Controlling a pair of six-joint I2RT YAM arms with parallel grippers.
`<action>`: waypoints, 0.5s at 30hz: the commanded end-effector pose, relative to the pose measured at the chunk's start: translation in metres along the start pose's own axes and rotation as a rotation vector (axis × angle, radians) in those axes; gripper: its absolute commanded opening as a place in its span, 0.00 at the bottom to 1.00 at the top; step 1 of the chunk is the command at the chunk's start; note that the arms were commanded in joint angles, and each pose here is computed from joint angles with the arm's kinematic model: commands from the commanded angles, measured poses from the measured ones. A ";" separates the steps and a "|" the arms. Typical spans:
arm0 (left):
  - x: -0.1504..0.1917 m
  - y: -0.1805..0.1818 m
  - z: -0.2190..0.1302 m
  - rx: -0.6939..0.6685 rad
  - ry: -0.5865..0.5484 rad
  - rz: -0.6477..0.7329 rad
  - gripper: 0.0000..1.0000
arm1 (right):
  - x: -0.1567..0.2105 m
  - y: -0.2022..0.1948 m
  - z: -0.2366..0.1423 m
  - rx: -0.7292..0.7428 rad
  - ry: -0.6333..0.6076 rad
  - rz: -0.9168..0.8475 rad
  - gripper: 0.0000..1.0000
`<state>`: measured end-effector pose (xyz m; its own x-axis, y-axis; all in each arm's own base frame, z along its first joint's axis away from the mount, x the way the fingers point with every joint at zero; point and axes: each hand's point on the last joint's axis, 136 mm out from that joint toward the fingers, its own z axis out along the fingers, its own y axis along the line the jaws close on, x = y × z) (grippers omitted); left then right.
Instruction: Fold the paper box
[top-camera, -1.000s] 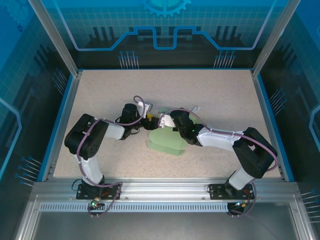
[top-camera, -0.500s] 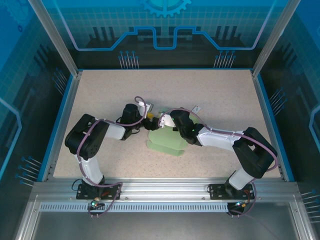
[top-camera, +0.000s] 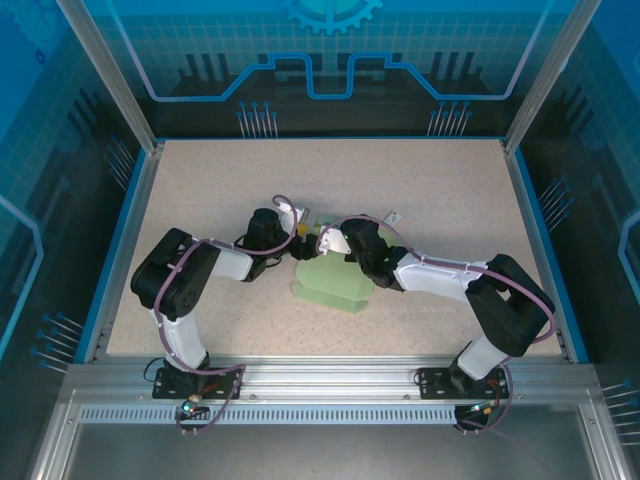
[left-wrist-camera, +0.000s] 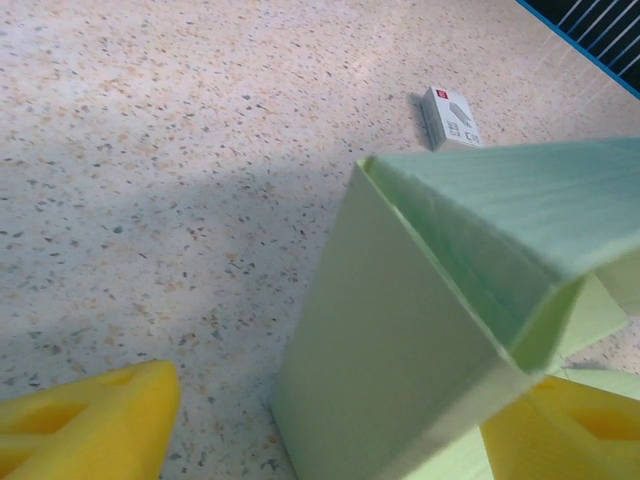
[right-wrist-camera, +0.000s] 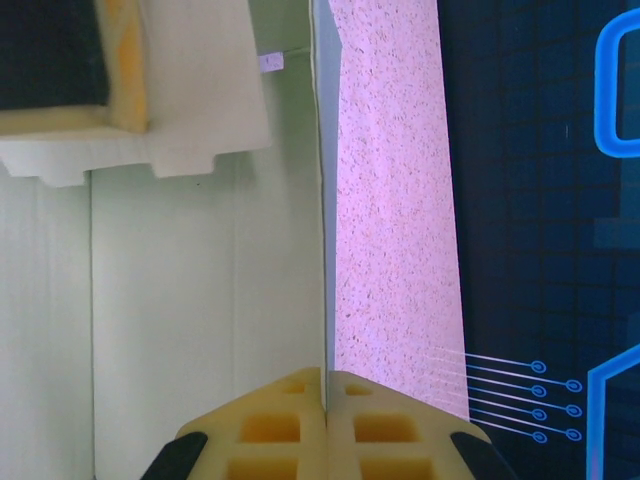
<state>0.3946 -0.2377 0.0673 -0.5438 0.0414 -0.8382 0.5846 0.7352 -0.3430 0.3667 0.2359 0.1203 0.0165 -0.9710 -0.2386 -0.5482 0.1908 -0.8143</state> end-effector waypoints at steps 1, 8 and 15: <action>-0.006 0.005 0.006 -0.031 -0.026 0.027 0.76 | -0.006 0.002 -0.001 -0.034 -0.024 0.012 0.01; -0.006 0.013 0.005 -0.074 -0.040 0.021 0.70 | -0.006 0.004 -0.002 -0.043 -0.027 0.015 0.01; -0.002 0.022 0.002 -0.120 -0.070 0.021 0.57 | -0.004 0.006 -0.002 -0.042 -0.022 0.011 0.01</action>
<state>0.4051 -0.2308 0.0658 -0.5129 0.0246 -0.8581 0.5462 0.7805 -0.3041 0.3655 0.2388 0.1194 0.0244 -0.9673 -0.2524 -0.5588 0.1961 -0.8058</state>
